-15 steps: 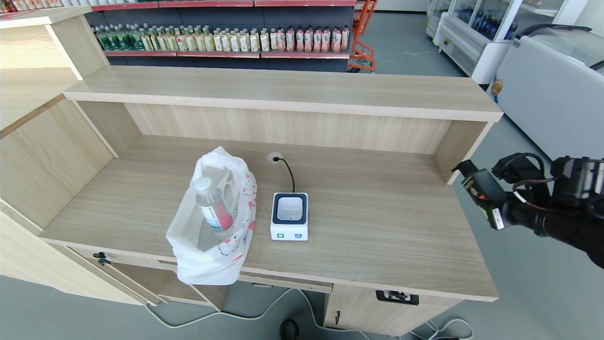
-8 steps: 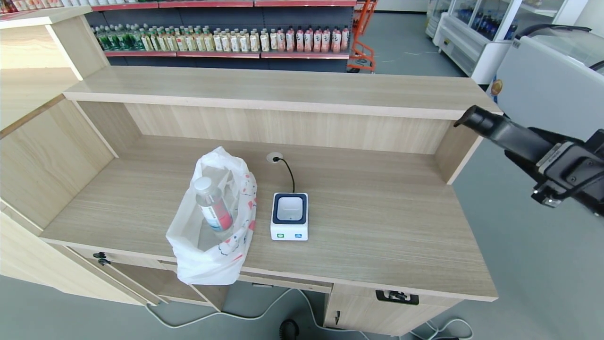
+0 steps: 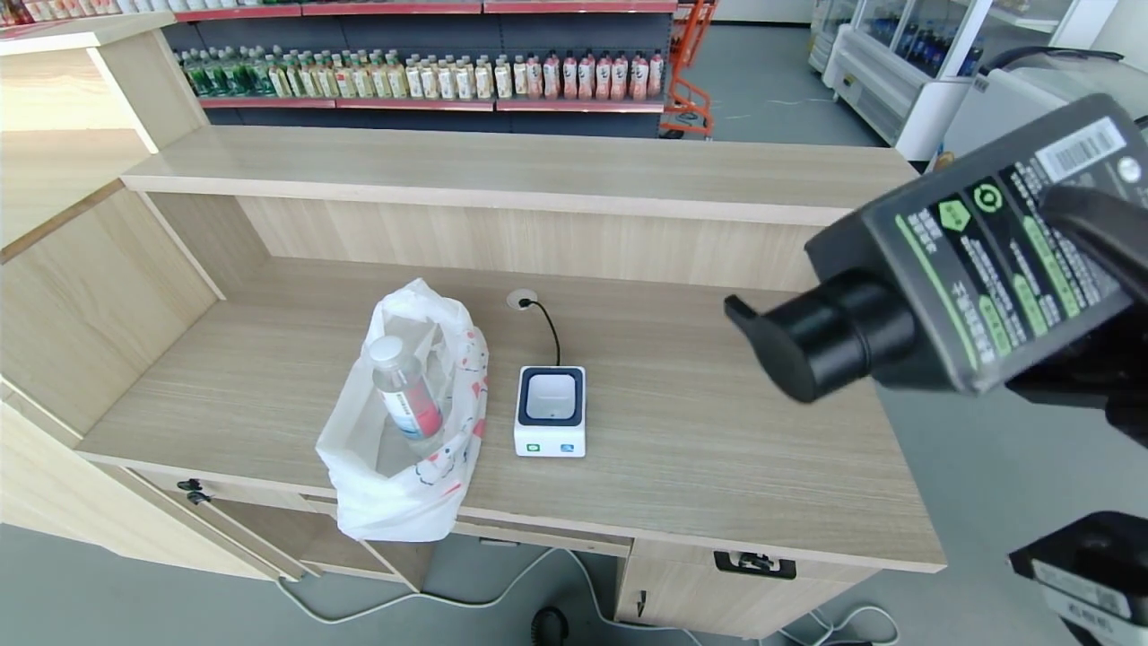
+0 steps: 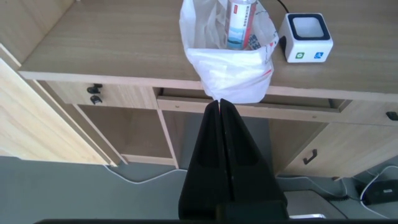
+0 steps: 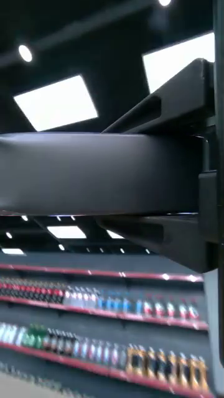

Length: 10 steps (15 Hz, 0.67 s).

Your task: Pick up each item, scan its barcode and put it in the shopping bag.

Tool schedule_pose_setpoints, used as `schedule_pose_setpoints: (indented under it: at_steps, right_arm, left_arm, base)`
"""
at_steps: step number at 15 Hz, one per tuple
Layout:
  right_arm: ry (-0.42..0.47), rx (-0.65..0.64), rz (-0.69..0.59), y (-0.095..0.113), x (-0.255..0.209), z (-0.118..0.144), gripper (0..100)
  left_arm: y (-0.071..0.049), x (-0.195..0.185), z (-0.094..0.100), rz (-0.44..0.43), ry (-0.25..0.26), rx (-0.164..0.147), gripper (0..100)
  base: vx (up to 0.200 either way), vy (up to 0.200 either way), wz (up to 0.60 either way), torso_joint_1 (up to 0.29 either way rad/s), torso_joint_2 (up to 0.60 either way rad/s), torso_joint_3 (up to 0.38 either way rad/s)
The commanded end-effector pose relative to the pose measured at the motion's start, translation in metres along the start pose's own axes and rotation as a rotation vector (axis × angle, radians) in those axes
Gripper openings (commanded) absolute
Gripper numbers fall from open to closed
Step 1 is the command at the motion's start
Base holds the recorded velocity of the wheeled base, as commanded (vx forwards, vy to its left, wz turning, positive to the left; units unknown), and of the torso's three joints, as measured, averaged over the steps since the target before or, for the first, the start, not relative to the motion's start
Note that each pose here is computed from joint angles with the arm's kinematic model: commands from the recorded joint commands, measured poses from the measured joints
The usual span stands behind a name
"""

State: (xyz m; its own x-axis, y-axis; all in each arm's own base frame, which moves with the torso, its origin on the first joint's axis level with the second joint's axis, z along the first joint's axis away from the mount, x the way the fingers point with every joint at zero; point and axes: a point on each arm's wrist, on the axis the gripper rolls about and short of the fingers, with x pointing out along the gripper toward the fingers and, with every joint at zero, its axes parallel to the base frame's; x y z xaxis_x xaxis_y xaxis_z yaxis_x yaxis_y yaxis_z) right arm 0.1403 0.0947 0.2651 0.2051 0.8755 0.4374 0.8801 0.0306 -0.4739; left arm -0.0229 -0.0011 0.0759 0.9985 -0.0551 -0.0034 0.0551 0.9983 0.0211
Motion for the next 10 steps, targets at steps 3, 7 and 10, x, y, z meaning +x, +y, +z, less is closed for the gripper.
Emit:
schedule_pose_setpoints:
  at_steps: [3, 7, 10]
  right_arm:
    - [-0.190, -0.036, -0.202, -0.006, 0.017, 0.022, 0]
    - [-0.249, -0.050, -0.228, -0.007, 0.015, 0.025, 0]
    - [-0.263, -0.068, -0.261, -0.015, 0.011, 0.022, 0]
  left_arm:
    - [0.000, 0.000, 0.000, 0.000, 0.000, 0.000, 0]
    - [0.000, 0.000, 0.000, 0.000, 0.000, 0.000, 0]
    - [0.000, 0.000, 0.000, 0.000, 0.000, 0.000, 0]
  base:
    - [0.000, 0.000, 0.00, 0.000, 0.00, 0.000]
    - [0.000, 0.000, 0.00, 0.000, 0.00, 0.000]
    - [0.000, 0.000, 0.00, 0.000, 0.00, 0.000]
